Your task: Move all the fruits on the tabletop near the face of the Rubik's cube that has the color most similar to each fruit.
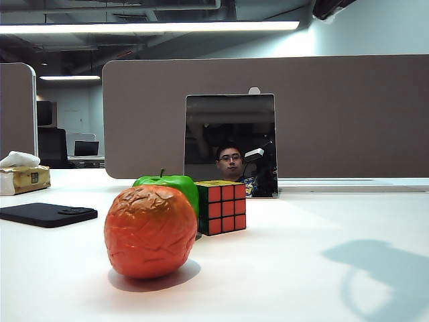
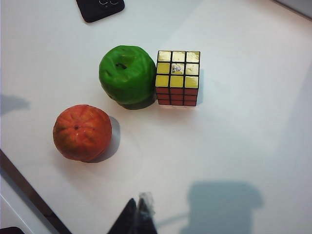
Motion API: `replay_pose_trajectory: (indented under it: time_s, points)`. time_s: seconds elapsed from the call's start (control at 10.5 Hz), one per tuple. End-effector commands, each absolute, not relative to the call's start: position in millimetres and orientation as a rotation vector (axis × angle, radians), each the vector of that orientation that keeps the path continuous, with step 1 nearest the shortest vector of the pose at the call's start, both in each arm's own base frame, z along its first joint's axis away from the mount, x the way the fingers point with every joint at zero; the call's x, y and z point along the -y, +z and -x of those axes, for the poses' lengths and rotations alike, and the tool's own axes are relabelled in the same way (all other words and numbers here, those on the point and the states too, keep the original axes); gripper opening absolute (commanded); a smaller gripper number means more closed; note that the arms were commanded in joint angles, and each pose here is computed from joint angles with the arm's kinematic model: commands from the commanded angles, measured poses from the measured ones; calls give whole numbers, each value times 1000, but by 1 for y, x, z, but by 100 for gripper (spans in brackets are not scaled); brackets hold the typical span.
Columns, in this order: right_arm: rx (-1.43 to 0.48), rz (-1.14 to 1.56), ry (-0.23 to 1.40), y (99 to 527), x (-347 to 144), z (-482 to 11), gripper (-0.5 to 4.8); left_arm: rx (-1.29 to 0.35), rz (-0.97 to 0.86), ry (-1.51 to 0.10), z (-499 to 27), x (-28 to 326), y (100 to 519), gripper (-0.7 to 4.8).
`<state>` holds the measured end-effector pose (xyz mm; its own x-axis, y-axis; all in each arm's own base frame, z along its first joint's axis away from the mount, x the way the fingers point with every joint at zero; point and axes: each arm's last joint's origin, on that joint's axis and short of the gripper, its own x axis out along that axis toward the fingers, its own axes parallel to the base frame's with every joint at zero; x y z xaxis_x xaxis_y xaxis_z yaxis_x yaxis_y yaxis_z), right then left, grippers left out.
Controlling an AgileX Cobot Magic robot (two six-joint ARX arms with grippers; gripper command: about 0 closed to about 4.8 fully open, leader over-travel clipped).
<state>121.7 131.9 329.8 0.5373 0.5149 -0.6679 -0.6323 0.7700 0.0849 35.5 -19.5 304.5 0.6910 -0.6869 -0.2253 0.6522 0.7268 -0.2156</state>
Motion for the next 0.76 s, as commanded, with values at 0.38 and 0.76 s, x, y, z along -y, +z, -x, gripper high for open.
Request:
replay_pose_trajectory:
  time_s: [0.38, 0.76]
  points:
    - [-692, 128, 691, 334, -134, -123, -1, -187, 210, -750, -67, 21, 284, -5]
    - [-688, 127, 691, 335, -134, -123, -1, -272, 98, -754, -73, 42, 251, -5]
